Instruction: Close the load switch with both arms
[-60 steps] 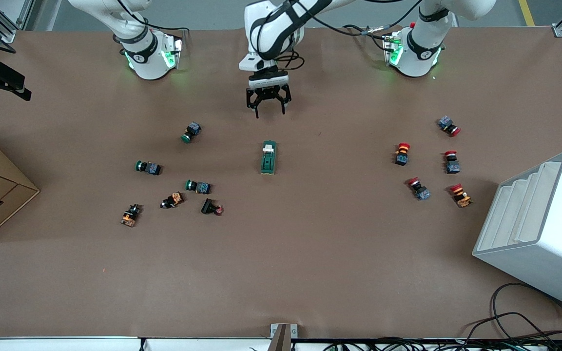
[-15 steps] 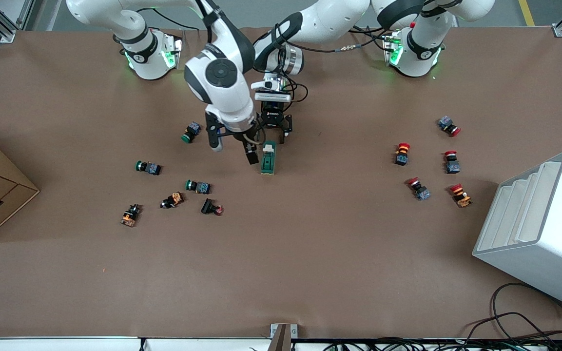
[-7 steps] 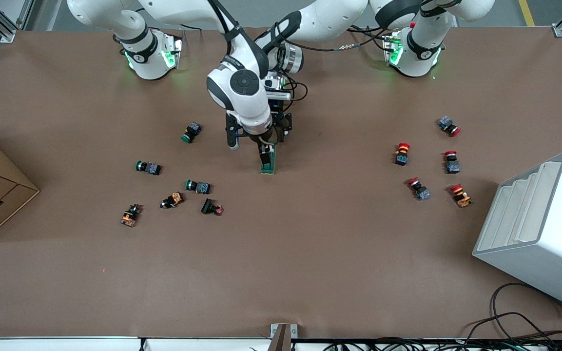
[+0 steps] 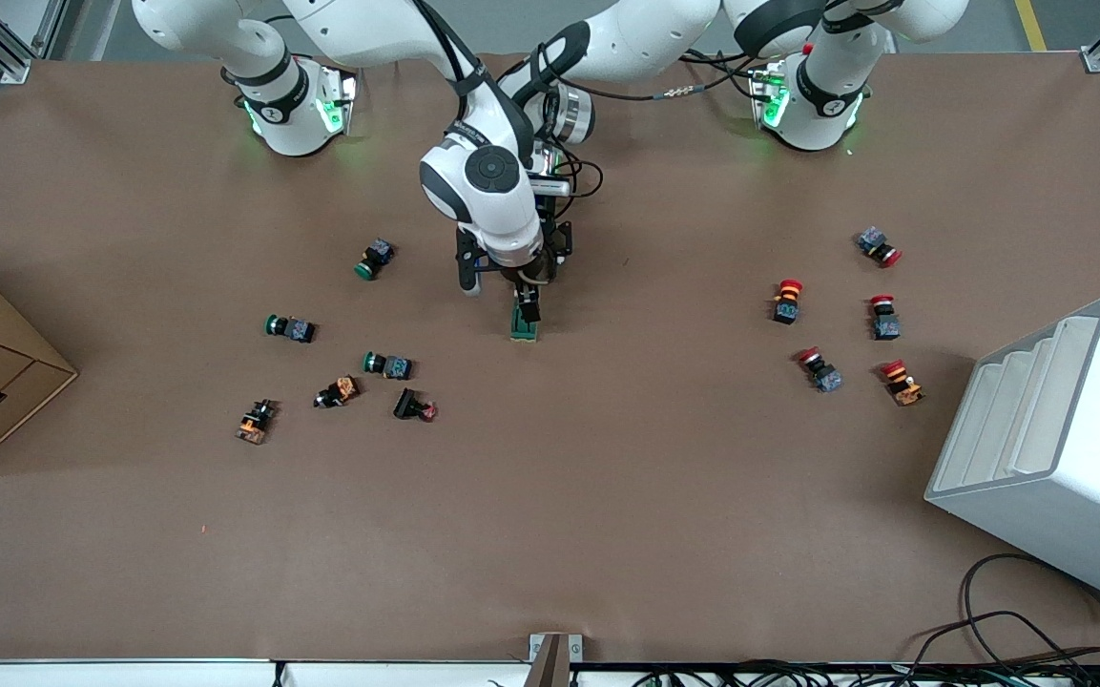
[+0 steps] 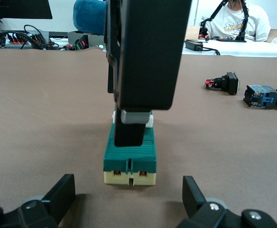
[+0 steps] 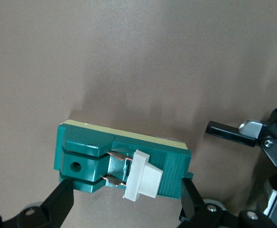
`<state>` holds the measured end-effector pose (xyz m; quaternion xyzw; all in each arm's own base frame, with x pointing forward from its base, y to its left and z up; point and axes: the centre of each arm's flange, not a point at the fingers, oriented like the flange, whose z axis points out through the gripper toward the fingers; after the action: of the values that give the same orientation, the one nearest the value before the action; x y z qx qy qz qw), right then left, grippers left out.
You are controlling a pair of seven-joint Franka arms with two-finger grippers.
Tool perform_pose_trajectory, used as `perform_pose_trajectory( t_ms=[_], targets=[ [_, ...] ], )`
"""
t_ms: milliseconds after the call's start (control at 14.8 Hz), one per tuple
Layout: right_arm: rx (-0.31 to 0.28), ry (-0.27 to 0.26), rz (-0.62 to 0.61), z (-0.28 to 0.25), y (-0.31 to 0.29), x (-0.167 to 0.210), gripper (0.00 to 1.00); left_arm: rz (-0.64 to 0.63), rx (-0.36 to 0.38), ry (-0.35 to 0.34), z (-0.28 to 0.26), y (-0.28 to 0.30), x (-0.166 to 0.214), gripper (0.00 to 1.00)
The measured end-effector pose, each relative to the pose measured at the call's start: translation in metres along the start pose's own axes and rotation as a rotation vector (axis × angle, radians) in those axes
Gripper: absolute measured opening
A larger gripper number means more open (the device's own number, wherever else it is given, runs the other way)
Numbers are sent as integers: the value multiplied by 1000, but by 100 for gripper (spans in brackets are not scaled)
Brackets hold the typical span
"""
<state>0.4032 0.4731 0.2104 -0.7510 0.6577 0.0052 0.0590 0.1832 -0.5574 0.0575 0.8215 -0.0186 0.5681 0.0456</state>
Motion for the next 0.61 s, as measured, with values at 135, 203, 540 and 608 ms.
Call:
perform_pose_trajectory(
  t_ms=[135,203,540,608],
  targets=[
    [15,-10,0,-2,-3,-1,100,0,0,0,0,0,0,100],
    [22,-11,-5,-3,-4,-1,100,0,0,0,0,0,0,100],
    [48,13,-51,-3,-6,2,100,0,0,0,0,0,0,100],
    [47,14,-53,-2,-6,2,100,0,0,0,0,0,0,100]
  ],
)
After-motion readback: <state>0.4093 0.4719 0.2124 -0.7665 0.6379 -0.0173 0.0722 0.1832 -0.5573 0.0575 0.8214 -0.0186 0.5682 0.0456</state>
